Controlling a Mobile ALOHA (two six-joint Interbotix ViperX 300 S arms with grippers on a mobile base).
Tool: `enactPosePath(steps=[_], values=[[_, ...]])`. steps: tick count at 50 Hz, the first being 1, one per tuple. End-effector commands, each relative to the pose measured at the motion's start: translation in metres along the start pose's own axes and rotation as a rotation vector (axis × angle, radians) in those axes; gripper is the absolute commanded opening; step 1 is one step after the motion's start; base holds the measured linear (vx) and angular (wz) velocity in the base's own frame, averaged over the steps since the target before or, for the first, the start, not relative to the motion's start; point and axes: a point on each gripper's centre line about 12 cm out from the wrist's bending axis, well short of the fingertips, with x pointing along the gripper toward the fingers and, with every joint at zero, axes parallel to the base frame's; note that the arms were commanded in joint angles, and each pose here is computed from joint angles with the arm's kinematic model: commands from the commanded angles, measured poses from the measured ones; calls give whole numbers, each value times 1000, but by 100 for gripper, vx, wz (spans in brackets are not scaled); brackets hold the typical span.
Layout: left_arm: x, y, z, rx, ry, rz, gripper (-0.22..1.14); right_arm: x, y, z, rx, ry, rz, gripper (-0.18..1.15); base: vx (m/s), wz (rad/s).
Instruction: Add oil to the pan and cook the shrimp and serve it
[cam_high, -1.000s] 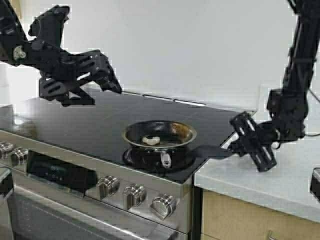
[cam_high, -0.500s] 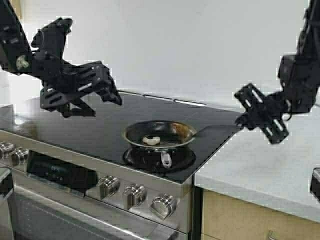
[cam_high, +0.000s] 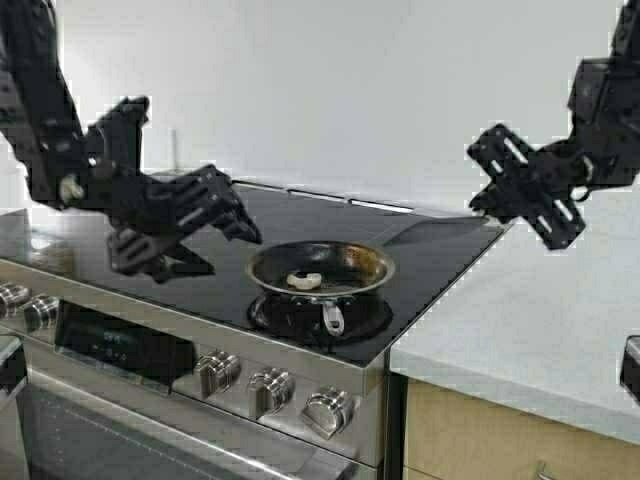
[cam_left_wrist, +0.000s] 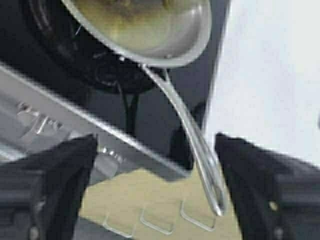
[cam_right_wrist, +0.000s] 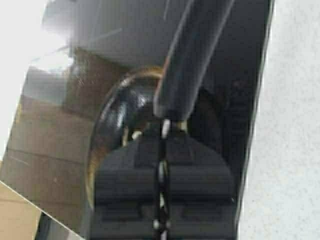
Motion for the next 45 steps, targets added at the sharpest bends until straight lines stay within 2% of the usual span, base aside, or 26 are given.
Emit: enactPosePath(steps=[1, 13, 28, 45], values=[[21, 4, 1, -35, -30, -38, 102, -8, 25, 22, -2, -75, 60, 7, 0, 0], [63, 12, -15, -178, -23, -130, 102, -14, 43, 38, -46, -121, 81, 7, 0, 0], [124, -5, -45, -327, 24, -255, 102, -16, 50, 45, -87, -130, 71, 7, 0, 0], [152, -6, -50, -507, 13, -358, 102, -16, 49, 45, -92, -129, 68, 7, 0, 0]])
